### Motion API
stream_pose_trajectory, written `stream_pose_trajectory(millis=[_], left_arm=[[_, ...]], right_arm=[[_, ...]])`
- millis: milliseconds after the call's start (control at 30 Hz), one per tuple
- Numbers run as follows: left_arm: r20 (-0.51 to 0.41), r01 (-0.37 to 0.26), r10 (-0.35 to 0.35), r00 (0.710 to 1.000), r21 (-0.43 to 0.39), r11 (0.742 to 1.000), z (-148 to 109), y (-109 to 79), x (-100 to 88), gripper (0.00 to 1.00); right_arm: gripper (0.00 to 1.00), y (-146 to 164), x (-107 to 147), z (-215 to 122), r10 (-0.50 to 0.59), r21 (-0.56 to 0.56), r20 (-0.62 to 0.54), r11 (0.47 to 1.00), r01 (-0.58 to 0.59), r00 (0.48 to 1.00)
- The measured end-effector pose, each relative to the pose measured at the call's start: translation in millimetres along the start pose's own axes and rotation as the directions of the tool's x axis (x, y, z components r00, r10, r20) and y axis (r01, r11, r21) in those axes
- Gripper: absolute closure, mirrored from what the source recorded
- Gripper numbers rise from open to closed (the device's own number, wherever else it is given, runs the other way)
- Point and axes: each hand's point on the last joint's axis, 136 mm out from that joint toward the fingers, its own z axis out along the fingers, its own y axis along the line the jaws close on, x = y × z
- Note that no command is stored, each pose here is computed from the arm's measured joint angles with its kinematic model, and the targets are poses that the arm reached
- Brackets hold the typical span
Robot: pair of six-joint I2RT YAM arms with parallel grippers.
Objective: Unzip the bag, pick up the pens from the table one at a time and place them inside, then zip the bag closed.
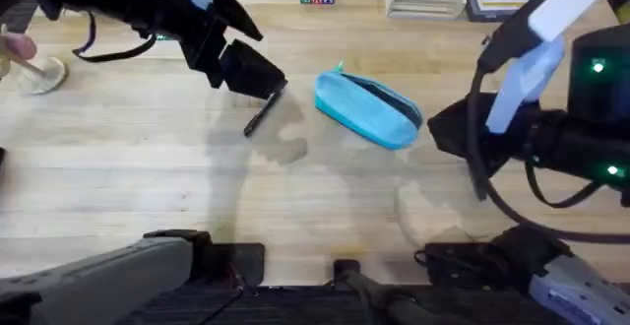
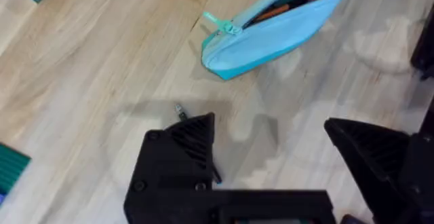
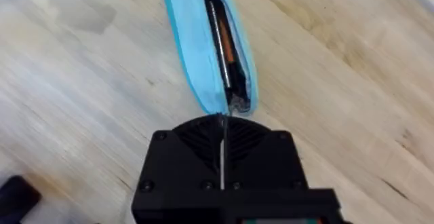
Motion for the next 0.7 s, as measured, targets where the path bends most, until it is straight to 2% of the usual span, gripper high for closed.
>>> stream_pose_trajectory(millis=[133,233,467,700], left_arm=[[-0.010,0.088,-0.088,0.996,-0.006,0.996,-0.9,-0.6,2.1,0.006],[-0.014,0.131,-0.131,0.991,-0.003,0.991,-0.9,-1.6,3.1,0.007],[-0.018,0.163,-0.163,0.986,-0.003,0.987,-0.9,-2.0,4.0,0.007],[-0.025,0.179,-0.179,0.984,0.001,0.984,-0.9,-3.6,5.3,0.007]], right_arm=[[0.970,-0.1,0.4,0.7,-0.061,0.000,-0.004,0.998,0.061,0.998],[0.970,0.1,2.6,4.9,-0.087,-0.008,-0.024,0.996,0.087,0.996],[0.970,-2.1,12.4,22.8,-0.094,-0.032,-0.107,0.995,0.091,0.990],[0.970,-22.2,18.8,38.7,-0.011,-0.016,-0.151,1.000,0.008,0.988]])
